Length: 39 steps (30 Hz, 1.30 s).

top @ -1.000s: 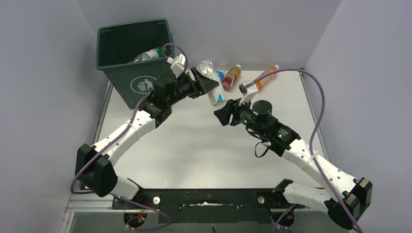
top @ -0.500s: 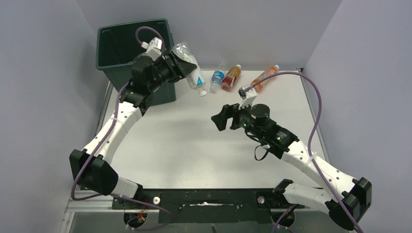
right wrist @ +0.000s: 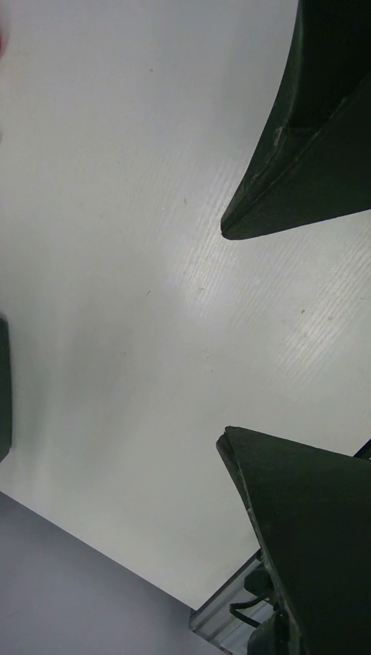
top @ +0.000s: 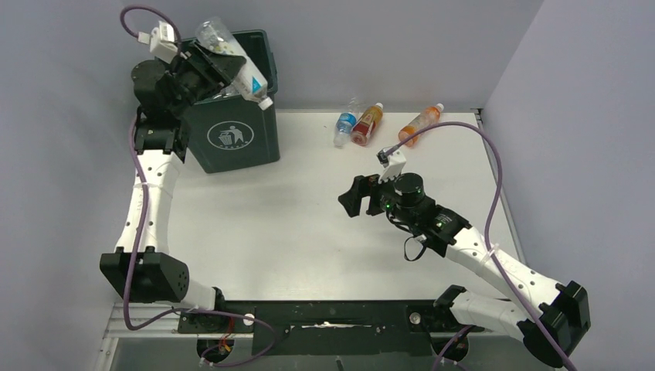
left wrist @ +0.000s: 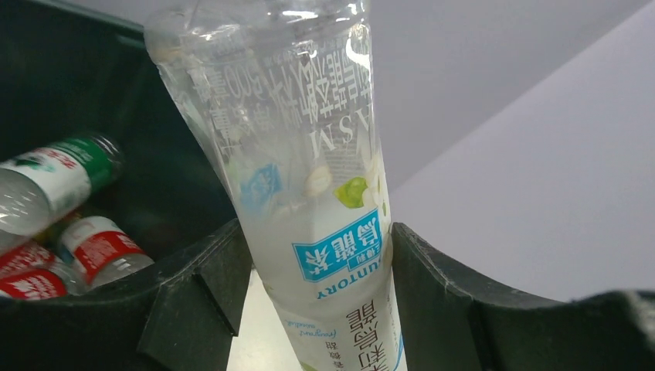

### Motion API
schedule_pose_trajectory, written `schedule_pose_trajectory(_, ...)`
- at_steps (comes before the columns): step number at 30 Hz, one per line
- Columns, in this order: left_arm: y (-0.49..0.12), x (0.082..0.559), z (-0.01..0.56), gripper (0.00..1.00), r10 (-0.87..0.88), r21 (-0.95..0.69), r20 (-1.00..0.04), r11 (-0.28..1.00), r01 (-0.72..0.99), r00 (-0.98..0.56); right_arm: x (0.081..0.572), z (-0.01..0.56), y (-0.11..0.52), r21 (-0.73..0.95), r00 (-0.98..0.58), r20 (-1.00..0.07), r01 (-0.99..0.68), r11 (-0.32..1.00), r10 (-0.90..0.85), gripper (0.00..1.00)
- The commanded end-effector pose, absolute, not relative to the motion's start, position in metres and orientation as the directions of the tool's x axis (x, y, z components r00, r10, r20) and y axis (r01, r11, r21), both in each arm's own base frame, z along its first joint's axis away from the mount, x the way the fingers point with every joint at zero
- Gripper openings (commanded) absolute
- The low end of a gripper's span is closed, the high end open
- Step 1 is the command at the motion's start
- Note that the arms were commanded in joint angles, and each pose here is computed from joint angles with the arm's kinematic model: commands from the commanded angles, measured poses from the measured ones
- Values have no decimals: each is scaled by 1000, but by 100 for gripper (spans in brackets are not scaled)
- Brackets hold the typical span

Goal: Put the plastic bottles in the bin
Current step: Place the plastic bottle in the trash bin.

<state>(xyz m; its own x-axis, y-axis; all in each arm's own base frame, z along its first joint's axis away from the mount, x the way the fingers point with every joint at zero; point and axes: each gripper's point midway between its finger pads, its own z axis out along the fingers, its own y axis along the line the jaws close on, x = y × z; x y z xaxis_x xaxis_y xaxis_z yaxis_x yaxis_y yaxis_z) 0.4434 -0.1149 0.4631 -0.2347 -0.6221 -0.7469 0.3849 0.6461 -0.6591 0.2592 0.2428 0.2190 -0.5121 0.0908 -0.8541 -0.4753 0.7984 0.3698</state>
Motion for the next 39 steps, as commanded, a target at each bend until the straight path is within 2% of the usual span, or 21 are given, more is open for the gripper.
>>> schedule_pose_trajectory(1,-78,446,516,48,-630,-592,-773,669,449,-80,262,226,248,386,-497,-860,-477,790,120,98)
schedule_pose_trajectory(11,1,476,517,48,-652,-586,-757,709,393,47,286,199,244,353,-573,-815,-377,856,84,98)
schedule_pose_trajectory(18,22,503,497,49,-630,-579,-773,748,325,72,360,186,168,312,-607,-767,-70,947,208,98)
schedule_pose_trajectory(24,35,521,475,49,-617,-579,-784,768,274,72,434,176,94,259,-589,-744,181,949,316,98)
schedule_pose_trajectory(31,48,538,459,50,-608,-580,-791,779,239,63,509,147,46,254,-584,-707,317,914,399,98)
schedule_pose_trajectory(39,64,551,441,55,-584,-570,-811,804,167,41,557,127,8,249,-561,-701,387,888,441,98)
